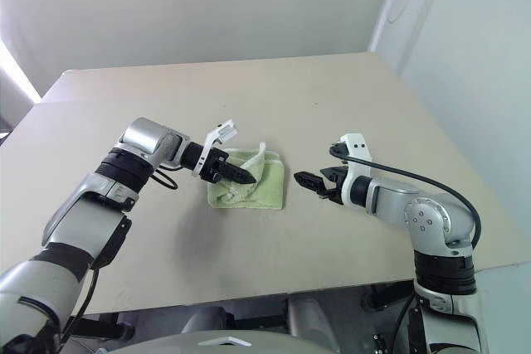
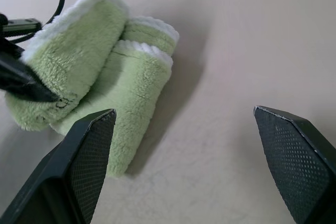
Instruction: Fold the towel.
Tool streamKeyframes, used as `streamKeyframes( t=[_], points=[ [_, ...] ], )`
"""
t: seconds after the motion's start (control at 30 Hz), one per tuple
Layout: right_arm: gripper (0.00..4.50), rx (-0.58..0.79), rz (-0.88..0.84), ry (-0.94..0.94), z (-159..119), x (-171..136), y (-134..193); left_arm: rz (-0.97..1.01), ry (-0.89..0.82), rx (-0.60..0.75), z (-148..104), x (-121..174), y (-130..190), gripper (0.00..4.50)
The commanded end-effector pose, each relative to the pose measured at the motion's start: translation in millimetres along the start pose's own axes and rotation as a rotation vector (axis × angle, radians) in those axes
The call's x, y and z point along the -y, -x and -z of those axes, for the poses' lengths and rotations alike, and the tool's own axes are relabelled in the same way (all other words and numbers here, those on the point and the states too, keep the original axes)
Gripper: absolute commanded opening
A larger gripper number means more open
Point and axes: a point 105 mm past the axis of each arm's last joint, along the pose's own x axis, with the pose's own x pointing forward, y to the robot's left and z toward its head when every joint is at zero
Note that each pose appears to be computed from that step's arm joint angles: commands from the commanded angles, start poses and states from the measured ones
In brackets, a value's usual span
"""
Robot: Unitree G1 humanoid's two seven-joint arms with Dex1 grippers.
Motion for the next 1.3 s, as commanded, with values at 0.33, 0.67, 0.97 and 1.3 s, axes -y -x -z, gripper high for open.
streamKeyframes(
  t=[0.33, 0.67, 0.97, 1.3],
  points=[
    [4.41, 0.034, -0.008, 0.032, -12, -4, -2, 0.218, -0.123, 0.140, -27, 46, 18, 4.46],
    [4.41, 0.289, -0.185, 0.161, -61, -53, -1, -0.230, -0.513, 0.446, -65, 6, 104, 4.46],
    [4.41, 0.187, -0.296, 0.452, -39, -86, -44, -0.364, -0.737, 0.376, -27, -25, 86, 4.46],
    [4.41, 0.044, -0.229, 0.521, -2, -66, -87, -0.283, -0.822, 0.269, 12, -19, 39, 4.46]
  ],
)
